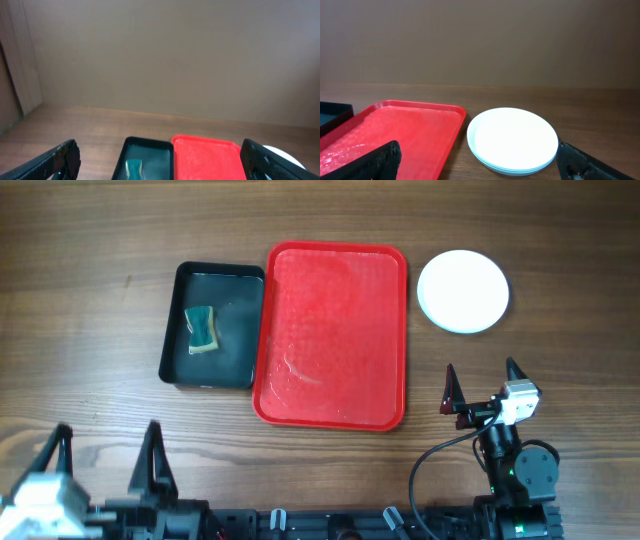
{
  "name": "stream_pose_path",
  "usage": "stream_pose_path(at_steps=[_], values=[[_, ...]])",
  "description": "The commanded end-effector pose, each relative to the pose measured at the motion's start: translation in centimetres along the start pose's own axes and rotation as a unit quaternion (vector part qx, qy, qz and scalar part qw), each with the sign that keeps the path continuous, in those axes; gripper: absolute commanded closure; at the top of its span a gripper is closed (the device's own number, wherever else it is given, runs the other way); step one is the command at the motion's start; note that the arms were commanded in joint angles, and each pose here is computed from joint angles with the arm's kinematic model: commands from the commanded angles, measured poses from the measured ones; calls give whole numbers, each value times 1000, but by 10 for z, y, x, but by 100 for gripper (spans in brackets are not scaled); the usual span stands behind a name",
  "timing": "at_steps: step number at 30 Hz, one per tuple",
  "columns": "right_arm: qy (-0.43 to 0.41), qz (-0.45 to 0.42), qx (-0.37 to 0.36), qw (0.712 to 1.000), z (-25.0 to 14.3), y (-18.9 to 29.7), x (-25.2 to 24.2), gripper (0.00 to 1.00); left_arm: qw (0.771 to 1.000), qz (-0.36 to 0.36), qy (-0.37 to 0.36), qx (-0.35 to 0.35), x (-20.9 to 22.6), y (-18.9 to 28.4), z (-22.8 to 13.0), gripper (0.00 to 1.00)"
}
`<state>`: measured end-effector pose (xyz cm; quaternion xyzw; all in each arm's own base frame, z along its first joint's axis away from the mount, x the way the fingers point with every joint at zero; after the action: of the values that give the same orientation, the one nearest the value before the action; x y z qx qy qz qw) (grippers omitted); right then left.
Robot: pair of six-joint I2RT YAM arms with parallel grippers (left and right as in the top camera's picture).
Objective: Clean dirty plates on tray and stack at the side
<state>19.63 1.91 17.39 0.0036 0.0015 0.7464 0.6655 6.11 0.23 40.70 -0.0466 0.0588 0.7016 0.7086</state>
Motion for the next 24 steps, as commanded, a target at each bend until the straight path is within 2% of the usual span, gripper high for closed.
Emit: stream_pose_path(at_steps=[1,11,16,20,24], values=[[9,7,-5,1000,1,0,2,0,1000,-2,-1,-9,3,23,-10,0],[9,7,-5,1000,1,0,2,0,999,-10,1,-34,8,49,-37,0],[9,7,-5,1000,2,1,2,0,999,-13,17,-26,7,30,-45,0],[9,7,-5,1000,1,0,2,0,995,-25,68,-74,4,2,-37,0],[9,7,-5,1000,2,1,2,0,987,-39,87,-132,2,-31,-36,0]])
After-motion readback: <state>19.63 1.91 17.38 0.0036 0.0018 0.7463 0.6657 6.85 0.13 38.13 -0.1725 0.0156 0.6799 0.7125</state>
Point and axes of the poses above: each gripper's point midway between its finger pads, its own y axis back along the fingers, its own x axis along the line the jaws close on, z = x × y, the point moved 5 cm from there along y, back along the fingers, and after that the axes turned 1 degree about y, right-handed, at the moved point
